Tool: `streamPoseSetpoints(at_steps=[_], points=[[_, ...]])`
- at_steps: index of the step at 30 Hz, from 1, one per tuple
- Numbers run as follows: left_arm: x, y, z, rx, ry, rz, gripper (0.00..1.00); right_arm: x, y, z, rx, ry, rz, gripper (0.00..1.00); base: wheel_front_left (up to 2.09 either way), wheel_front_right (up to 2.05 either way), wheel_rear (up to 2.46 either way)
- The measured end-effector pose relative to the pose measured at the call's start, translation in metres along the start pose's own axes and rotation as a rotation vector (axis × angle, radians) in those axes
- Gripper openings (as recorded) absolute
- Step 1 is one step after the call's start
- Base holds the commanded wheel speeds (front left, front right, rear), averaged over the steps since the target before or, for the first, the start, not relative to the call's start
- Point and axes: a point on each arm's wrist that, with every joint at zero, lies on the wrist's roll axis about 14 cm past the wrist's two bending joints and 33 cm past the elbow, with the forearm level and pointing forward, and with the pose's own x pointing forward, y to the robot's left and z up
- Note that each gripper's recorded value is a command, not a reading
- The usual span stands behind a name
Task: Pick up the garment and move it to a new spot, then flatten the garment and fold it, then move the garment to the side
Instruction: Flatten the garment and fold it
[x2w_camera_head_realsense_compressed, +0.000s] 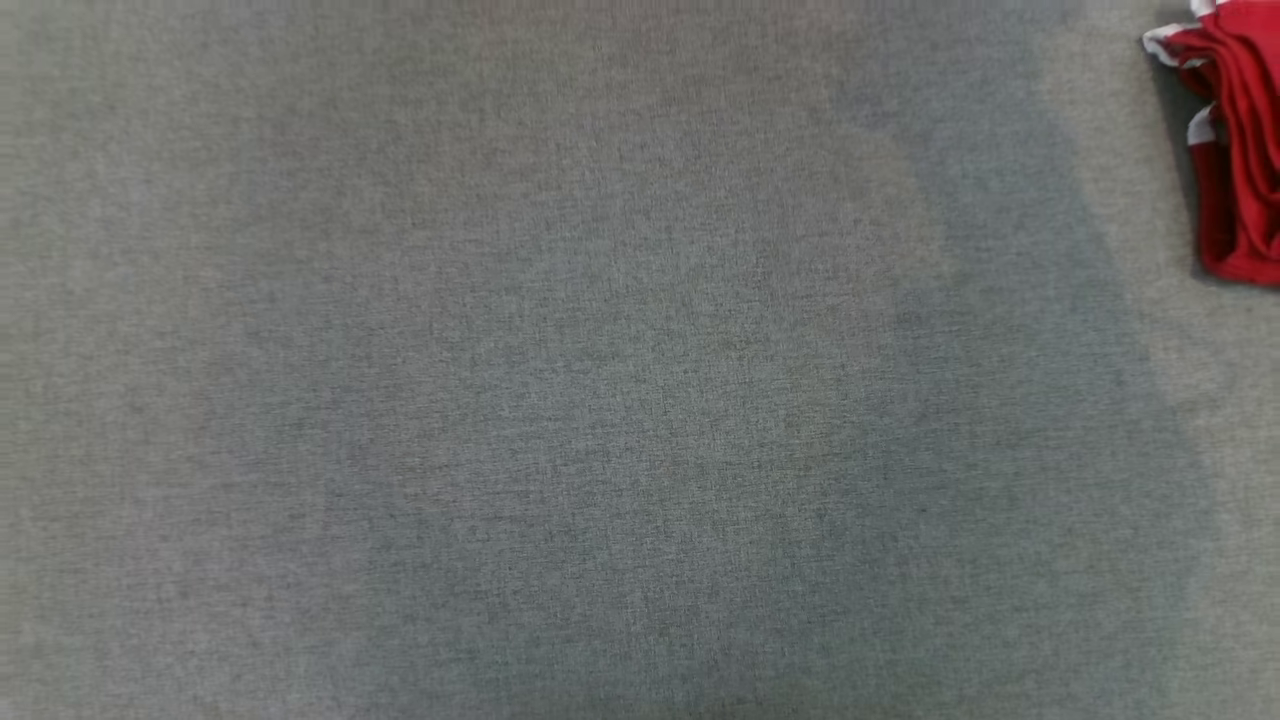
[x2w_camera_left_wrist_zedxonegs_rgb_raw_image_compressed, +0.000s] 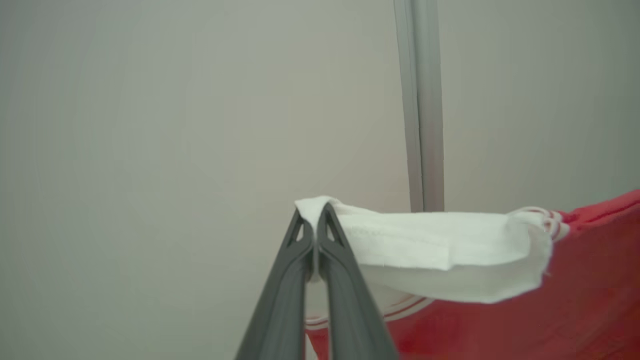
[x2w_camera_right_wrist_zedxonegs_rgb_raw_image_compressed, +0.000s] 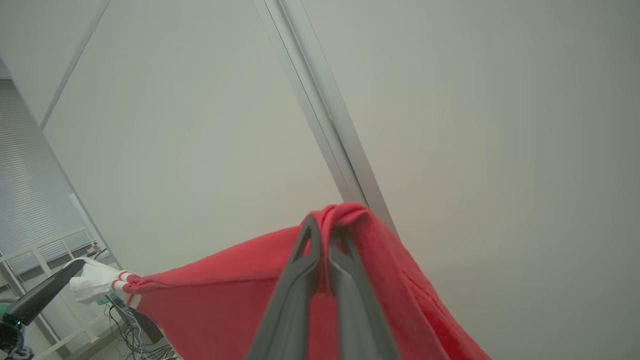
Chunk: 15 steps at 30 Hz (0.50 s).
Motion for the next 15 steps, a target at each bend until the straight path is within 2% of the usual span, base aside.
streamPoseSetpoints(at_steps=[4,9,15], points=[[-0.028,-0.005,-0.032,0.004,0.135,-0.026,0.0,-0.026,-0.004,-0.028,0.025,0.106,-0.034,0.0,0.0,0.0,0.0],[-0.087,-0.011,-0.076,-0.004,0.391,-0.067,0.0,-0.07,0.011,-0.066,0.059,0.291,-0.039,0.0,0.0,0.0,0.0],[-0.167,-0.02,-0.094,-0.037,0.619,-0.114,0.0,-0.15,0.032,-0.116,0.057,0.597,-0.04,0.0,0.0,0.0,0.0]])
